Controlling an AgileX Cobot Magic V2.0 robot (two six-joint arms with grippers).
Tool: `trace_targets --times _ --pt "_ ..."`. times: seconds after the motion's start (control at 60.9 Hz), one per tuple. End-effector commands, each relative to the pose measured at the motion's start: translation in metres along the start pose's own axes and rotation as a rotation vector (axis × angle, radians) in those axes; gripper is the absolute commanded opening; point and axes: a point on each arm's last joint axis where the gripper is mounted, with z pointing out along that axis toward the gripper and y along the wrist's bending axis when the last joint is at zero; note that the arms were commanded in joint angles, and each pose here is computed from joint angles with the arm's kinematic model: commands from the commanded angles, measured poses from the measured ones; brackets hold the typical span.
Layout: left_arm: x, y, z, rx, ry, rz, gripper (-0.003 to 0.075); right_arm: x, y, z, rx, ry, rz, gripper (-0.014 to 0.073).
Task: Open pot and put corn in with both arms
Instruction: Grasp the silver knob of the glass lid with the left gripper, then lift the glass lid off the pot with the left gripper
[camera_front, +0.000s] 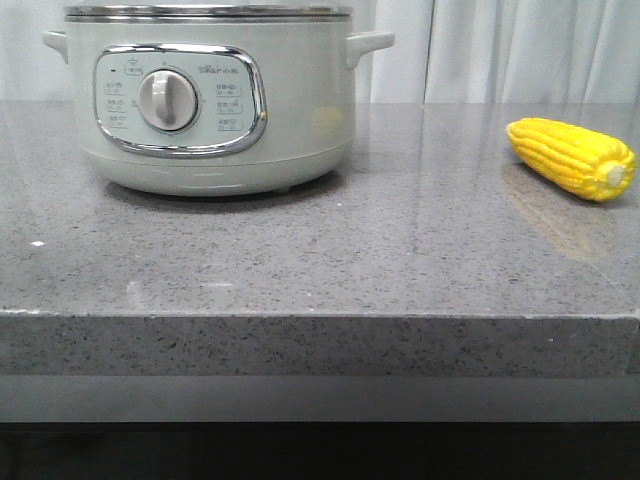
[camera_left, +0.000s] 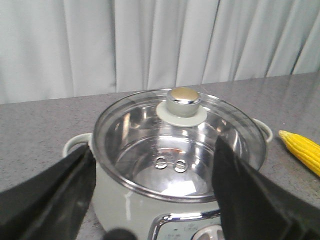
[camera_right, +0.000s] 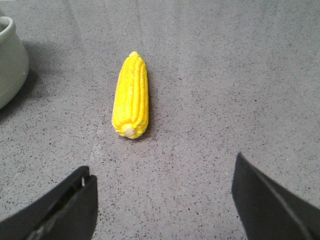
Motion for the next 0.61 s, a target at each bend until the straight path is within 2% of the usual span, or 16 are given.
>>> trace_targets --times 0.0,0.378,0.591 --pt "-0.027 -0.009 0.014 0.037 -0.114 -0.004 0.0491 -0.017 0.001 -0.004 -0.004 -0.096 -0.009 0.0571" --pt "-0.052 -0.020 0.106 0.063 -0.087 -0.003 0.0491 -0.017 0.001 -0.004 -0.004 -0.096 -0.009 0.0571" --pt "-0.056 -0.023 0.147 0.072 -0.073 -0.060 0.0491 -0.017 0.001 -0.004 -0.004 -0.096 -0.009 0.0571"
